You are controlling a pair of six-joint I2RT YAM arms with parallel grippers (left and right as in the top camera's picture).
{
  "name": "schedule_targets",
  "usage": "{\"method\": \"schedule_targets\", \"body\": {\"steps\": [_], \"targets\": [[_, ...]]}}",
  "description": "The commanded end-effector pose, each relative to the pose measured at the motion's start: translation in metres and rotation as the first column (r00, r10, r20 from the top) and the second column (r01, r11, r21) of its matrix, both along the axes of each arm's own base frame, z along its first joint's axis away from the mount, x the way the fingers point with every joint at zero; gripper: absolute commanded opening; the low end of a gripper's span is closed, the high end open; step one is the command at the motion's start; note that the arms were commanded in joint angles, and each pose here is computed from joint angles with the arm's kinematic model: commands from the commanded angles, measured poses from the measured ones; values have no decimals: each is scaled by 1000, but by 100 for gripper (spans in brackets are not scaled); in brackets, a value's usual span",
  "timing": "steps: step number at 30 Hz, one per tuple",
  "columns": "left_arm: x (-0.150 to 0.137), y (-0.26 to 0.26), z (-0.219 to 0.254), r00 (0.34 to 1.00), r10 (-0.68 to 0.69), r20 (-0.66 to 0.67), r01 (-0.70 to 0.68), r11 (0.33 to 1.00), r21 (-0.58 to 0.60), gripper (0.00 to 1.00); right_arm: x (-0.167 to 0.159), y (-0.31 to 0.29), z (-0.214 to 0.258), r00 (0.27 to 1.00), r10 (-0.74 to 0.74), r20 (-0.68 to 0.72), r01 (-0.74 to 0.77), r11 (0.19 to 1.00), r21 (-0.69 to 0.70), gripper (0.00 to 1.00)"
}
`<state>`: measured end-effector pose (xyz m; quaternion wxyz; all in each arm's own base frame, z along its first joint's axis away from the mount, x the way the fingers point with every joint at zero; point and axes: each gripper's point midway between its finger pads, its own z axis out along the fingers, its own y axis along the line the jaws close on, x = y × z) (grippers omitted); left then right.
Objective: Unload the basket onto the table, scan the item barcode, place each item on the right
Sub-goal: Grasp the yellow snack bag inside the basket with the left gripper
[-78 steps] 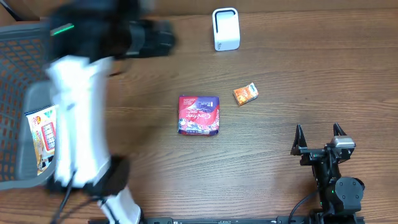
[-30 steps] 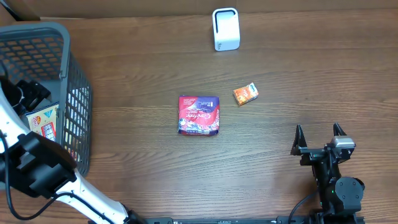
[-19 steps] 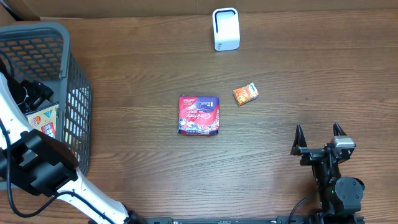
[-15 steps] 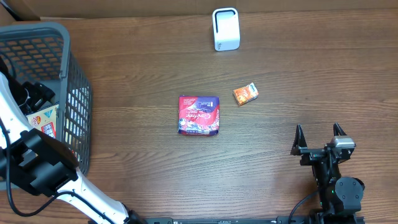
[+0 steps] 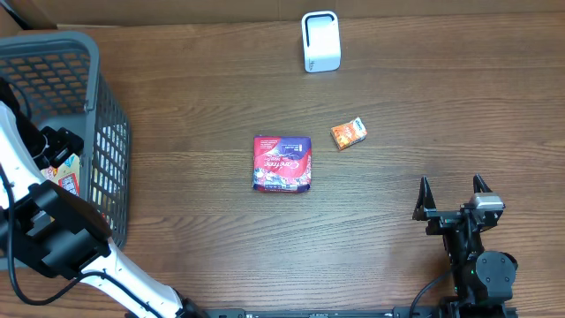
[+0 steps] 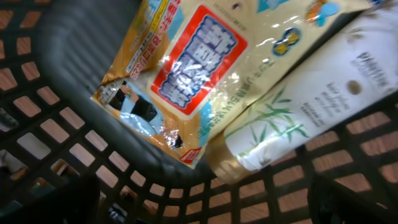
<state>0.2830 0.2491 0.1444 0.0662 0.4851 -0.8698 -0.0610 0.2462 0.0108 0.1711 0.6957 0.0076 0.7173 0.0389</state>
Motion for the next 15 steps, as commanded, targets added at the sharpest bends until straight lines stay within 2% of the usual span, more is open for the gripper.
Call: {"method": "schedule_targets", "body": {"steps": [1, 7, 15], "targets": [[-11, 3, -18, 997, 8, -73, -7, 1000, 15, 98, 0, -1, -1, 1000, -6, 6, 6, 1000, -5, 100], [-5, 6, -49, 999, -2, -48, 3, 1000, 18, 100, 0, -1, -1, 1000, -6, 6, 6, 1000, -5, 100], [18, 23, -61, 997, -68, 37, 64, 995, 81, 93, 0, -1, -1, 1000, -6, 6, 6, 1000, -5, 100]]}}
